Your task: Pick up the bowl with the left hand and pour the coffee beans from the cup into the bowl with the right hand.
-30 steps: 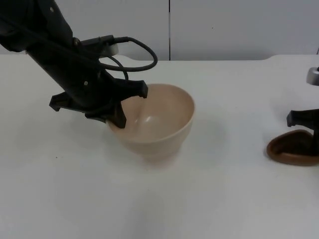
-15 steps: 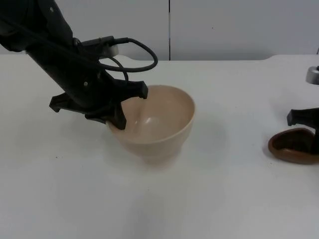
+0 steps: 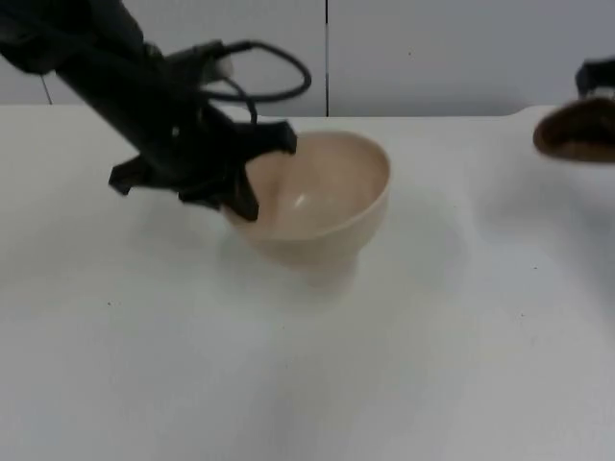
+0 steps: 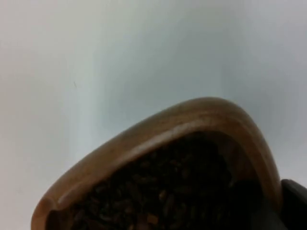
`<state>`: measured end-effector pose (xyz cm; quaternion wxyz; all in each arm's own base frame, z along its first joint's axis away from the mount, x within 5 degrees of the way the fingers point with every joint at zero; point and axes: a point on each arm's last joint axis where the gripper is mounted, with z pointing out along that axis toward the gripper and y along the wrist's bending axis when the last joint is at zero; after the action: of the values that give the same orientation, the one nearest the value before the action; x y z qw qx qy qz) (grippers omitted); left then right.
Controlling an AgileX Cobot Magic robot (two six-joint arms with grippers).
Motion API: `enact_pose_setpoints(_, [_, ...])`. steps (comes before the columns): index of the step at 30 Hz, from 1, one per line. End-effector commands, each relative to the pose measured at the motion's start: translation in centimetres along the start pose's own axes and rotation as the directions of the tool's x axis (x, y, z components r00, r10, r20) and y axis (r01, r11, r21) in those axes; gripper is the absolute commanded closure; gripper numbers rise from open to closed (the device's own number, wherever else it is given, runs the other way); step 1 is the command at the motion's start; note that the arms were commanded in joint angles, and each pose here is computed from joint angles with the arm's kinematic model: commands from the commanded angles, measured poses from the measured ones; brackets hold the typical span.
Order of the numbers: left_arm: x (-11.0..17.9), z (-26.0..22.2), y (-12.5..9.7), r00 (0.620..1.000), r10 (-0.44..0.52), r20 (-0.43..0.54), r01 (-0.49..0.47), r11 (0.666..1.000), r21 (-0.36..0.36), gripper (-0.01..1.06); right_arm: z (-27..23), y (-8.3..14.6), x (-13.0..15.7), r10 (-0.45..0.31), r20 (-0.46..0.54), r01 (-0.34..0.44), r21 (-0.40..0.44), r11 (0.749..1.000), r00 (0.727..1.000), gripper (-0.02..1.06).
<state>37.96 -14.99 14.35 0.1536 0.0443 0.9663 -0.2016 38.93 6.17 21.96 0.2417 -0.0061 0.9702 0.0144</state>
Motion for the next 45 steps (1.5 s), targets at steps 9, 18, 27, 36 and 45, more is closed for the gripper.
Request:
enact_pose_setpoints(9, [-2.4, -2.5, -1.7, 0.997, 0.069, 0.020, -0.066, 0.990, -0.122, 1.05, -6.3, 3.6, -4.1, -0.164, 0.128, 0.165, -0.001, 0.986, 0.978, 1.05])
enact_pose_setpoints(18, [-1.5, -2.1, -5.9, 0.977, 0.212, 0.002, -0.211, 0.975, -0.067, 1.05, -9.8, 9.5, -4.9, -0.295, 0.237, 0.311, -0.030, 0.950, 0.926, 1.05])
enact_pose_setpoints(27, [-2.2, -2.9, -8.4, 0.983, 0.177, 0.055, -0.183, 0.974, 0.135, 1.05, -11.8, 10.3, -5.5, -0.328, 0.250, 0.347, -0.032, 0.937, 0.911, 1.05])
enact_pose_setpoints(36, [-4.2, -5.0, -10.2, 0.957, 0.250, 0.146, -0.274, 0.945, 0.178, 1.05, -12.7, 12.4, -4.7, -0.403, 0.279, 0.431, -0.042, 0.901, 0.872, 1.05])
enact_pose_setpoints(45, [-4.4, -3.5, -9.4, 0.964, 0.231, 0.129, -0.256, 0.941, 0.222, 1.05, -13.6, 13.3, -4.1, -0.472, 0.278, 0.489, 0.010, 0.872, 0.836, 1.05])
